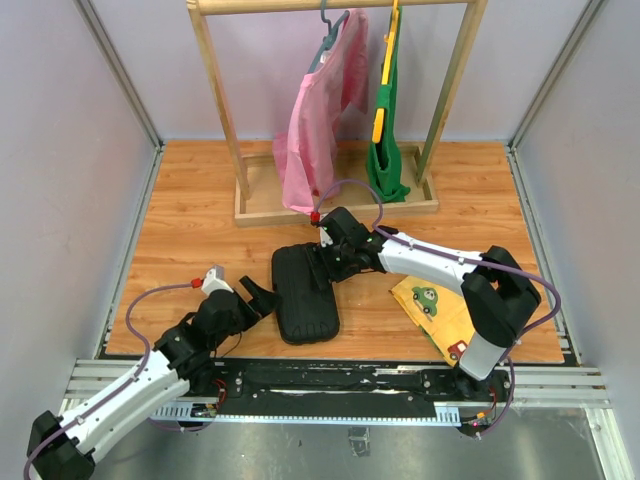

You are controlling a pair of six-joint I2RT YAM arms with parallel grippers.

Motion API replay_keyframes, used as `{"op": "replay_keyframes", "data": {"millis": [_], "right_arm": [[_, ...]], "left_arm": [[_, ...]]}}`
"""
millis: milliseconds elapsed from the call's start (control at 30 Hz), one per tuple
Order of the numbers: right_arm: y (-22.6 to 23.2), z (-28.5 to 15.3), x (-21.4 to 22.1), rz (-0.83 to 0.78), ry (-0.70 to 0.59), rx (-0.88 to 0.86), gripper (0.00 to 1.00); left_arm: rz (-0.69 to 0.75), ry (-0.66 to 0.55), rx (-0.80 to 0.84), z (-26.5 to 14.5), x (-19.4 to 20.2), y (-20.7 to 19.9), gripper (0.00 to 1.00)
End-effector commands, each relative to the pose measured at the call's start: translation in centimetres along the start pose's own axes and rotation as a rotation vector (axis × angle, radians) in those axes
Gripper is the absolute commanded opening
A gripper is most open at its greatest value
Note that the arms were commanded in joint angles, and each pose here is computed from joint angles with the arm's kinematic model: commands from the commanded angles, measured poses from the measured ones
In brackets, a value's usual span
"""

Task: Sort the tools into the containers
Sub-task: Close the storage box at the center of the board.

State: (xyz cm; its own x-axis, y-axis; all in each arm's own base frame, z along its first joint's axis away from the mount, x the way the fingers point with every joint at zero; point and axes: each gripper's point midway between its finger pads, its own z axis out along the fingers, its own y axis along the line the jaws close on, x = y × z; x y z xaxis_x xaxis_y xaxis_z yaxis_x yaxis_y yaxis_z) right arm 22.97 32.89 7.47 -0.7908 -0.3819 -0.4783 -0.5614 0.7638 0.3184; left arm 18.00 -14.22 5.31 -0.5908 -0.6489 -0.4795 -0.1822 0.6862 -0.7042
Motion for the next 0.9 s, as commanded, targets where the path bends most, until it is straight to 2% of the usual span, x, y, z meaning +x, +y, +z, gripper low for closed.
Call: {"op": "replay_keyframes", "data": {"millis": [0,567,867], "right_arm": [[0.3,0.1,0.6,-0.021,0.024,0.005,0.72],[0.8,0.3,0.6,-0.020,0.028,-0.024,0.72],[0.9,0.5,1.0,-0.015,0.038,-0.030,0.72]], "left_arm": [[-0.019,0.006,-0.020,0.1,-0.1,-0.3,0.99],[0.021,0.058,-0.072,1.4,1.3,0.8,0.99],[-0.020,-0.023,0.123,0.5,-0.2,-2.2,0.99]]}}
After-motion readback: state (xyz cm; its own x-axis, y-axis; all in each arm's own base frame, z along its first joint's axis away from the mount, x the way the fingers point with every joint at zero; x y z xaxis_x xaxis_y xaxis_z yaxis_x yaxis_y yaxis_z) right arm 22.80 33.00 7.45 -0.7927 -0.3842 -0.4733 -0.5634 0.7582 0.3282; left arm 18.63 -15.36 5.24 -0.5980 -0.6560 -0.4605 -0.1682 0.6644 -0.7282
